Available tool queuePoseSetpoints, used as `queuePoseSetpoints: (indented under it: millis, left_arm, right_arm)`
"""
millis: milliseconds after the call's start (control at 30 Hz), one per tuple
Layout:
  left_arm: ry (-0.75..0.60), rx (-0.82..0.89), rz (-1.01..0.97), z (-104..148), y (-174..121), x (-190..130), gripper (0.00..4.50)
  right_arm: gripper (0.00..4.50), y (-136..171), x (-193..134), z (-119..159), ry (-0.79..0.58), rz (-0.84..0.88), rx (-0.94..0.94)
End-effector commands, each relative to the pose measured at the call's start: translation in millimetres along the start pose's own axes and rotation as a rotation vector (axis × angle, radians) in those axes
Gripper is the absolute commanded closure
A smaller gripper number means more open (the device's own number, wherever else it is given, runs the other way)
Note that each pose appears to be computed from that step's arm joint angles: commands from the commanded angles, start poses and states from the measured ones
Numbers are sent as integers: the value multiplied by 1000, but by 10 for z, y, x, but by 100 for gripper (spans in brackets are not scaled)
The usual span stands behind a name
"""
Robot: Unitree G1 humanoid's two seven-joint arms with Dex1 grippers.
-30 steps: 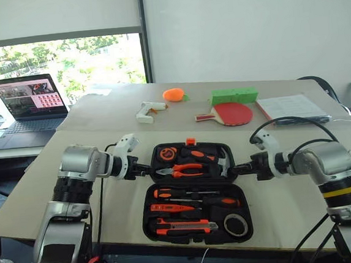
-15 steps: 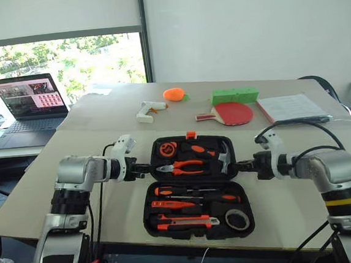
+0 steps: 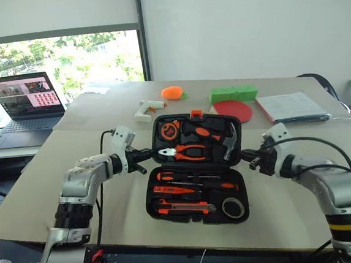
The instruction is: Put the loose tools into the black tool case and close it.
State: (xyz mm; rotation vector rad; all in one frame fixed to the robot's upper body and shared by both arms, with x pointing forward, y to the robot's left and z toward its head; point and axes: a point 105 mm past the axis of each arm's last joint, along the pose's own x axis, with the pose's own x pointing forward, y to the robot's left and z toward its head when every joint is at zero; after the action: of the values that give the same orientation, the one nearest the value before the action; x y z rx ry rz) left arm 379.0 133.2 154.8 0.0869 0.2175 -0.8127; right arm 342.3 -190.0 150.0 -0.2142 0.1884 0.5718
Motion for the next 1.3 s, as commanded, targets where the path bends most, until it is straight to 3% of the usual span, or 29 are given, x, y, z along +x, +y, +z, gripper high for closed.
queuePoseSetpoints:
  millis: [33,367,633,867,1133,1200,1267,1300]
  left_arm:
    - [-120,203,-55,208,-222,96,450]
    - [-239,376,127,181,-59,-27,450]
    - [-220,385,173,-22,-23,-186,450]
    - [-174,368,189,-203,-22,-406,450]
    - [-85,272,206,-369,17,-821,182]
    - [-31,221,173,-481,-46,-948,95]
    - [37,198,124,-591,-122,-1070,28]
    - [87,174,103,-657,-128,-1154,5]
  right_arm:
    - [447,224,-2,319,-182,31,-219]
    - [447,336,-147,207,-271,-49,-557]
    - [447,458,-296,63,-310,-53,-887]
    - [447,521,-440,-91,-307,-31,-939]
    - [186,679,-731,-219,-244,105,-924]
    - [101,752,-846,-295,-199,168,-923]
    - [37,836,-972,-388,-134,254,-858]
    - [30,889,-1059,-425,-93,308,-782]
